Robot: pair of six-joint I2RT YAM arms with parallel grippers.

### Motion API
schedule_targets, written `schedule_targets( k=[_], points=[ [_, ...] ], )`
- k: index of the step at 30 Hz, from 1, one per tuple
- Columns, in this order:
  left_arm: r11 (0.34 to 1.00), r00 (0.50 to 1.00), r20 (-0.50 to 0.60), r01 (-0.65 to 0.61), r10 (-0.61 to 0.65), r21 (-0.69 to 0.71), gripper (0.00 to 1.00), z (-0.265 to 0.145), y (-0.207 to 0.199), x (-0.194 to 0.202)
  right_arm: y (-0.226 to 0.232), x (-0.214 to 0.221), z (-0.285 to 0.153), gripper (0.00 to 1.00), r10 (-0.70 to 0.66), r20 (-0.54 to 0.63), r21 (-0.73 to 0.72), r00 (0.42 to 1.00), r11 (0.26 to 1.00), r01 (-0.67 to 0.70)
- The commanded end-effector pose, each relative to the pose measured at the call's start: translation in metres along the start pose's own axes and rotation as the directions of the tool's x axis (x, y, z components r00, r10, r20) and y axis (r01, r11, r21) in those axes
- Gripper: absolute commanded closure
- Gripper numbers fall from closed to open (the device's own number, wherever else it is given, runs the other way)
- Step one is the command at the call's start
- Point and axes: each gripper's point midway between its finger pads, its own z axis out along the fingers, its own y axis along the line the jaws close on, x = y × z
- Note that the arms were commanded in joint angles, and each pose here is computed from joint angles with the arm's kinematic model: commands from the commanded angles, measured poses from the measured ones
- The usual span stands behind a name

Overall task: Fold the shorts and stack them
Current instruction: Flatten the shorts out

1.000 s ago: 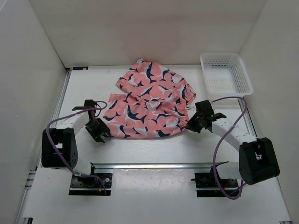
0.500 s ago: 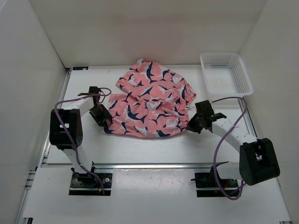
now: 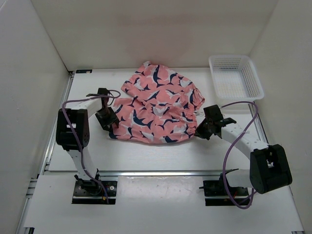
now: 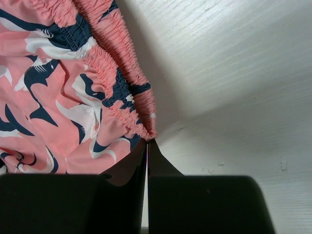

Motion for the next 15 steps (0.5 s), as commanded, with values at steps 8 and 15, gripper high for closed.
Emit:
schedule_targets(
  k=[8, 15],
  points=[
    [0.999, 0.966, 0.257, -0.026, 0.037, -0.047, 0.07, -0.090, -0.003, -0.054, 0.018, -0.019, -0.025, 1.00, -0.010, 0.075, -0.042, 0.997, 0.999, 0.013],
    [1.000, 0.928, 0.372, 0.014, -0.010, -0.010, 0.03, -0.166, 0.006, -0.052, 0.021, -0.021, -0.027, 1.00, -0.009, 0.081, -0.049, 0.997, 0.999, 0.013]
  ],
)
